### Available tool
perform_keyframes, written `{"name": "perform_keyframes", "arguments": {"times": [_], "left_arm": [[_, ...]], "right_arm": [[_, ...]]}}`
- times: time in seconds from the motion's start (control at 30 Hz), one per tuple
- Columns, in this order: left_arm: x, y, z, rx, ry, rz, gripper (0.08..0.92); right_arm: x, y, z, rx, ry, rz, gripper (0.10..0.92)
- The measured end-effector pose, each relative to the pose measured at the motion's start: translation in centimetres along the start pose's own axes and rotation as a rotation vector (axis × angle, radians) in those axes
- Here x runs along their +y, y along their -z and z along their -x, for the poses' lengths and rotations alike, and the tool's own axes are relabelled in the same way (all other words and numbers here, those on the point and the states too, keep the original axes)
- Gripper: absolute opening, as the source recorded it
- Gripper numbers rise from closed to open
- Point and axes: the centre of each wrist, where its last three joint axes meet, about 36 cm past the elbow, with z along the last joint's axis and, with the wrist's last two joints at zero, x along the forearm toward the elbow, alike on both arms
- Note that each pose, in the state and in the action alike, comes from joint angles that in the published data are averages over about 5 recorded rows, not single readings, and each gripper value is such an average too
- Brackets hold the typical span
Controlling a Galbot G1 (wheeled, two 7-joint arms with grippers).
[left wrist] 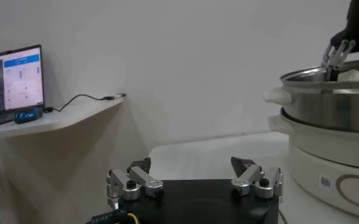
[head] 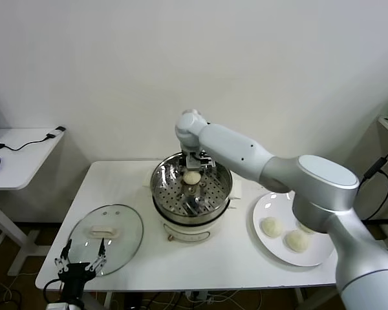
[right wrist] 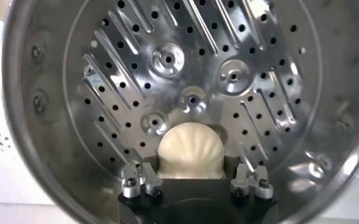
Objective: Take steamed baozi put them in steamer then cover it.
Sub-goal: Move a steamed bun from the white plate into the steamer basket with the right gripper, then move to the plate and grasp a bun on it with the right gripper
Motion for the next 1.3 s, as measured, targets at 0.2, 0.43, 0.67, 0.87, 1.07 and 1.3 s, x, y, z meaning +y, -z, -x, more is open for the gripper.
{"name": "perform_keyframes", "arguments": {"times": [0.2,0.43,0.67,0.87,1.07,1.3], "left_arm": [[0.0,0.0,0.1,0.002,0.001,-0.003,0.823],[-0.2,0.0,0.3,0.005,-0.001,-0.005,0.823],[-0.4,0.2,0.4,0.003,-0.006,-0.005,0.823],[-0.5,0.4,0.4,-0.003,-0.012,-0.001,0.823],[-0.7,0.5,0.2,-0.003,-0.017,0.001,0.823],[-0.6,0.4,0.0,0.0,-0.017,0.003,0.823]], "right_arm": [[0.5,-0.2,0.0,0.01,0.003,0.009,0.799],[1.4,-1.0,-1.8,0.016,-0.023,0.026,0.822],[4.1,-2.3,-5.4,0.022,-0.098,0.101,0.823],[9.7,-3.2,-8.6,0.006,-0.184,0.305,0.823],[17.8,-3.1,-9.8,-0.032,-0.227,0.659,0.823],[27.0,-0.9,-8.7,-0.118,-0.229,1.101,0.823]]}}
